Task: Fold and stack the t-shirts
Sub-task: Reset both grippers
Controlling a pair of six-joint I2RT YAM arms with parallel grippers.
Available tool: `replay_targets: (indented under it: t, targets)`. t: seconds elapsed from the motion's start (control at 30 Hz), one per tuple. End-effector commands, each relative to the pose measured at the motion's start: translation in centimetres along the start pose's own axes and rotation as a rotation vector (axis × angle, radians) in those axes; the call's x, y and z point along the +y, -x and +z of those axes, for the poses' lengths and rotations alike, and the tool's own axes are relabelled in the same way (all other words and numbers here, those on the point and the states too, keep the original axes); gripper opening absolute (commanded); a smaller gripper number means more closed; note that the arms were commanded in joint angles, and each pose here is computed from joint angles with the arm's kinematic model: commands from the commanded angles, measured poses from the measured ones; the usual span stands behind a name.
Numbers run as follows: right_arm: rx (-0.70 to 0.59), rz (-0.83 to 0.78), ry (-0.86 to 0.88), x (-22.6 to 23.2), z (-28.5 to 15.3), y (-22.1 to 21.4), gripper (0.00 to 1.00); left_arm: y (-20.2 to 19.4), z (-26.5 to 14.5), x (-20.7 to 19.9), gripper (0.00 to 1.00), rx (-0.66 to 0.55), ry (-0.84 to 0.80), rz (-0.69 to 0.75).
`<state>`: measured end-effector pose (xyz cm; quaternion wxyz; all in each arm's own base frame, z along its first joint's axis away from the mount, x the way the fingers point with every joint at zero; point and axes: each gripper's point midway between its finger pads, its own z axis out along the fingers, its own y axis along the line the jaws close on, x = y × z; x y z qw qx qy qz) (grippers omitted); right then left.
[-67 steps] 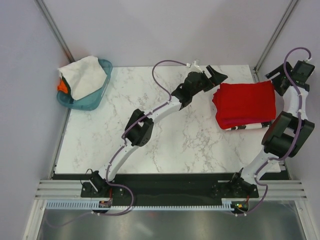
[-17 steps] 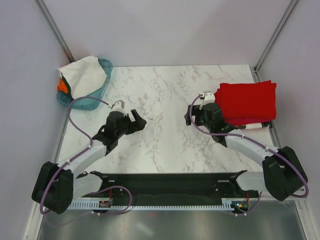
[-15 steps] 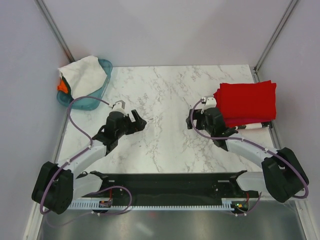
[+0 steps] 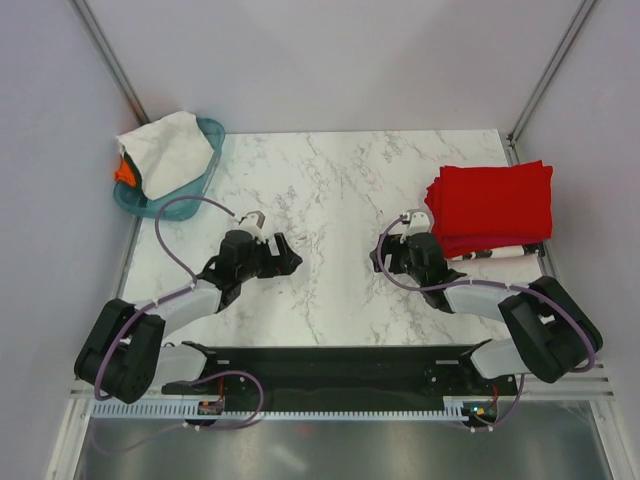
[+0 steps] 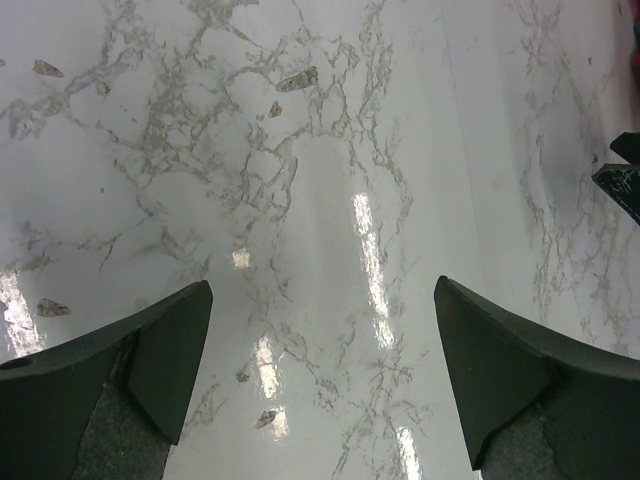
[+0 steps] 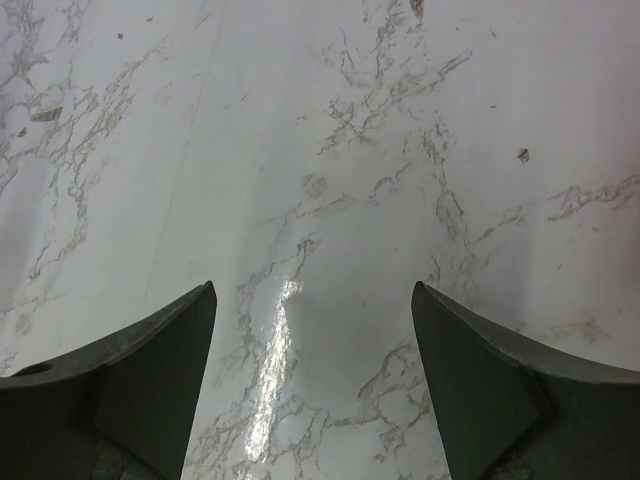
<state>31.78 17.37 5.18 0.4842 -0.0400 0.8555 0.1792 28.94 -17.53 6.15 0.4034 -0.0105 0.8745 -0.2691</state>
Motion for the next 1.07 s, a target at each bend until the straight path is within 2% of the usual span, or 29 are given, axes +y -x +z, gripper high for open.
replay_targets:
  t: [0.0, 0.17, 0.33, 1.03]
  targets:
    - [-0.078, 0.022, 0.060, 1.7, 0.4, 2.3, 0.87, 2.3, 0.2, -2.1, 1.00, -0.075, -0.097, 0.065]
    - [-0.076, 0.063, 0.056, 1.6, 0.1, 1.8, 0.87, 2.4, 0.2, -1.9, 1.00, -0.078, -0.081, 0.057]
    - [-0.074, 0.087, 0.090, 2.3, -0.1, 1.9, 0.86, 1.3, 1.3, 0.0, 1.00, 0.007, 0.026, -0.032]
    - [-0.074, 0.098, 0.067, 2.0, 0.0, 2.1, 0.86, 1.9, 0.2, 0.6, 1.00, -0.032, 0.056, 0.006]
